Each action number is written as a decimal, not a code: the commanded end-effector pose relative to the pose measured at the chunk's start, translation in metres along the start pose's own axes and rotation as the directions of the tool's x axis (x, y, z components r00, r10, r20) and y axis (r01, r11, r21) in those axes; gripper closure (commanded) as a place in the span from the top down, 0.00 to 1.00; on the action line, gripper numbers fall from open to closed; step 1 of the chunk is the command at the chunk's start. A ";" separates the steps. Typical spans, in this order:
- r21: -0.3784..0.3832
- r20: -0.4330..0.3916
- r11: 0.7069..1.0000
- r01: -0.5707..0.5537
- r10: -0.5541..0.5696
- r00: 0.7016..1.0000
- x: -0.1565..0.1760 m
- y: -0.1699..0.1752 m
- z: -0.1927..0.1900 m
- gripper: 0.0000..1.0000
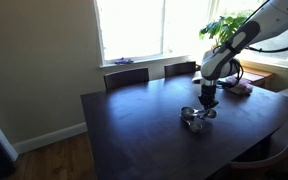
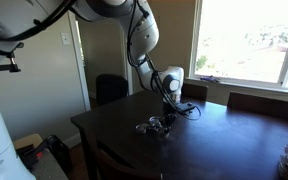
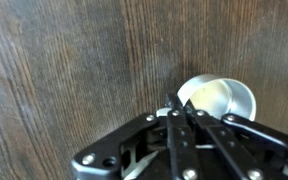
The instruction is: Stack the pots in order of size
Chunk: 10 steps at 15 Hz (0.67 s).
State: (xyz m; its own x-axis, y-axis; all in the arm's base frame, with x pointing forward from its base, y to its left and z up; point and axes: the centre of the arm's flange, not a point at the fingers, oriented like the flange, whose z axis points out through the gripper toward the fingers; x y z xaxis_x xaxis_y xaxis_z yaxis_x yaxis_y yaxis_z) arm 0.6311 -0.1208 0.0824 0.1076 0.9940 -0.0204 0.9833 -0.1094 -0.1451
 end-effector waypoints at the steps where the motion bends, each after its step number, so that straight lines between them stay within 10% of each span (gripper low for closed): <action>1: -0.026 -0.040 1.000 0.005 -0.006 0.999 -0.005 -0.025 -0.028 0.05; 10: -0.134 -0.037 0.991 -0.029 0.024 0.999 -0.007 -0.022 -0.070 0.05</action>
State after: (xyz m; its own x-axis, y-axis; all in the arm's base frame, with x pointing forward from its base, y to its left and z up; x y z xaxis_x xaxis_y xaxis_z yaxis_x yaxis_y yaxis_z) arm 0.6359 -0.1248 0.1266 0.1397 0.9902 -0.0009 0.9883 -0.1395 -0.0613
